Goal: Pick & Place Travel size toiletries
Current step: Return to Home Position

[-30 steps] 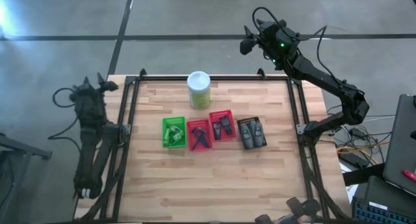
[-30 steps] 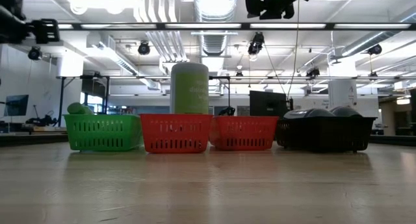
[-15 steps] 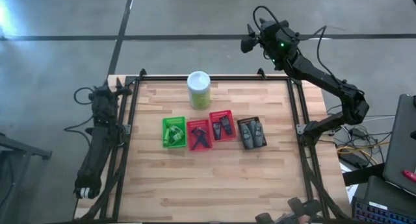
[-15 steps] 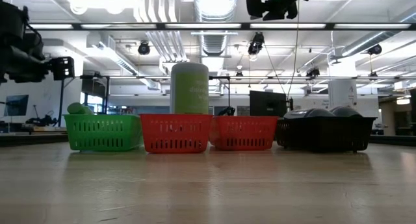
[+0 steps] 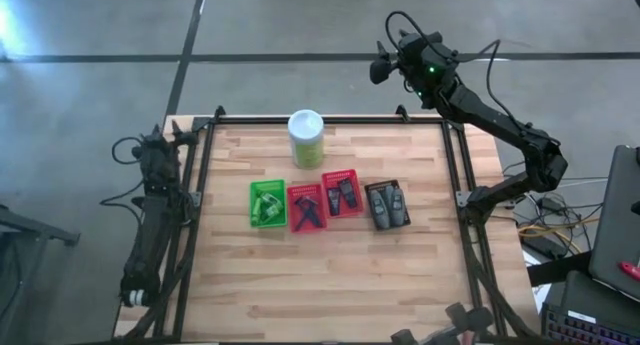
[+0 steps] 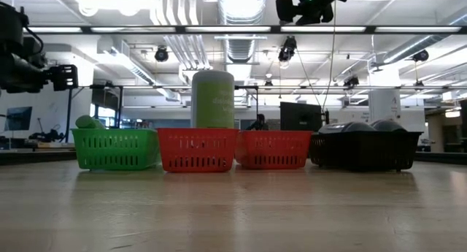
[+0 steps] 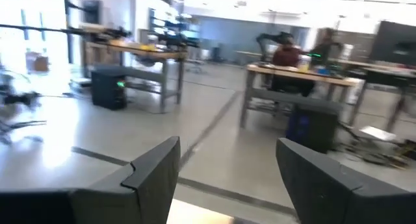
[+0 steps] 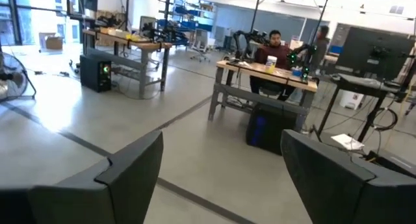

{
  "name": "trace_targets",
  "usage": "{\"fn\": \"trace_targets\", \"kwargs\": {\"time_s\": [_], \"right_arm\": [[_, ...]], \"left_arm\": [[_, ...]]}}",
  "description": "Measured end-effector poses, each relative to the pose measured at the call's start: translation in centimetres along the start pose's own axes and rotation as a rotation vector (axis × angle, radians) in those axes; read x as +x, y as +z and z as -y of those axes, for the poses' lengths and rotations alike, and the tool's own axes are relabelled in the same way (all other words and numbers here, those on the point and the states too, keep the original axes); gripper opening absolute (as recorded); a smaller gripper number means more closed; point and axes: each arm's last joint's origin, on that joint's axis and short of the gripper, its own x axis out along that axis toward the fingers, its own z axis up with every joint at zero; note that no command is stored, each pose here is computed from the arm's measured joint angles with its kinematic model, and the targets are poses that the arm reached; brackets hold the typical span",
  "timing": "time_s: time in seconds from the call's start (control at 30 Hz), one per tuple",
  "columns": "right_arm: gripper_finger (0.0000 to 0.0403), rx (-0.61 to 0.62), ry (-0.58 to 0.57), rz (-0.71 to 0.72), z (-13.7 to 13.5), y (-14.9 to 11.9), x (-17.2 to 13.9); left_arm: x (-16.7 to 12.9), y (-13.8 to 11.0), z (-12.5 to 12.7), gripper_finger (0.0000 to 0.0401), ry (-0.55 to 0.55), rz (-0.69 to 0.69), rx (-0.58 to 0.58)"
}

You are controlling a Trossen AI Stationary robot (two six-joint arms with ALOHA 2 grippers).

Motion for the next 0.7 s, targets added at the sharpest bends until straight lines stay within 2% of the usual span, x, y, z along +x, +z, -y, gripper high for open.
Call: {"fn": "trace_targets", "kwargs": {"time_s": [0.1,0.33,0.7], "right_arm": [[0.0318,-0.007,0.001,-0.008,0.0,-0.1,0.0],[0.0343,-0.002,0.003,-0.011,0.0,-0.1,0.0],[0.0360,-0.001,0.004,-0.013,-0.1,-0.2,0.1]], "left_arm": [[-0.1,-0.1,0.5,0.0259,-0.063,-0.010,-0.001],[-0.2,-0.1,0.7,0.0259,-0.094,-0.014,-0.005],[0.1,-0.1,-0.3,0.0259,0.012,-0.004,0.002]]}}
